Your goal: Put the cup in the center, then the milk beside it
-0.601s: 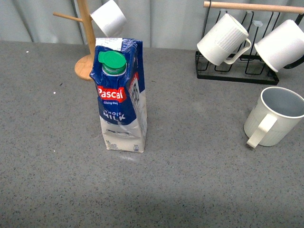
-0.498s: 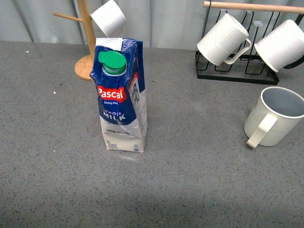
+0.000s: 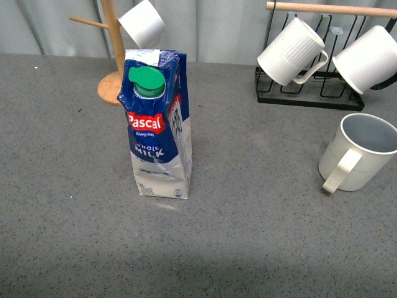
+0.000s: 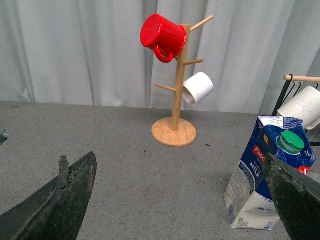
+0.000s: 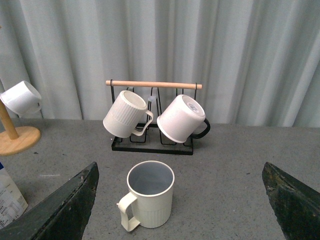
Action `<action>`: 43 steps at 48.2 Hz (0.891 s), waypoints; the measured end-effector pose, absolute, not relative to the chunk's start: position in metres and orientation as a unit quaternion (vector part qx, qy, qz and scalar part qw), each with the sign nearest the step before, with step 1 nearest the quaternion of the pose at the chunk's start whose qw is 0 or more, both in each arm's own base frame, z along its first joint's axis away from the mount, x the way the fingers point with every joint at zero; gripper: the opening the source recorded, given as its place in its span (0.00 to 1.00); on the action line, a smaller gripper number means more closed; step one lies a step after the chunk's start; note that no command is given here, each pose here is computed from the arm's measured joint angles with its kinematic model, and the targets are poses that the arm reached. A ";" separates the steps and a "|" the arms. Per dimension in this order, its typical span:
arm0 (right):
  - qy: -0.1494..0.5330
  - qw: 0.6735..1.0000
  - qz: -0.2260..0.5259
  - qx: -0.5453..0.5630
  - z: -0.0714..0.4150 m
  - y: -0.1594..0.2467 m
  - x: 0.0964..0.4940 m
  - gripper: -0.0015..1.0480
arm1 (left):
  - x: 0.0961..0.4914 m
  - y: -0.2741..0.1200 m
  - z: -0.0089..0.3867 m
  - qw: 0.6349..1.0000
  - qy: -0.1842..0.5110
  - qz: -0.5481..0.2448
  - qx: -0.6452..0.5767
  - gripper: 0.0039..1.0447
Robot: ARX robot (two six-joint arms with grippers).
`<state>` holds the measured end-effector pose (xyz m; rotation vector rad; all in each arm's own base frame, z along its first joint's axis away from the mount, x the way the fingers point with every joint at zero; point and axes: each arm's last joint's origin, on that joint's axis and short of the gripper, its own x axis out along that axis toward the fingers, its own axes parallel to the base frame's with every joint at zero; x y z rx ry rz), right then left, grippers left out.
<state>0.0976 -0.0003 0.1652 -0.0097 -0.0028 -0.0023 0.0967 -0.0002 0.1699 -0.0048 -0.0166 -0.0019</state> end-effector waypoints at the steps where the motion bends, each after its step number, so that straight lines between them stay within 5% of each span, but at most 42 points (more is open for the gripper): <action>1: -0.001 1.000 -0.001 -0.005 0.165 0.000 0.098 0.91 | 0.097 0.000 0.170 1.000 -0.008 -0.001 -0.002 0.94; 43: -0.001 1.000 -0.001 -0.005 0.165 0.000 0.098 0.91 | 0.097 0.000 0.170 1.000 -0.008 -0.001 -0.002 0.94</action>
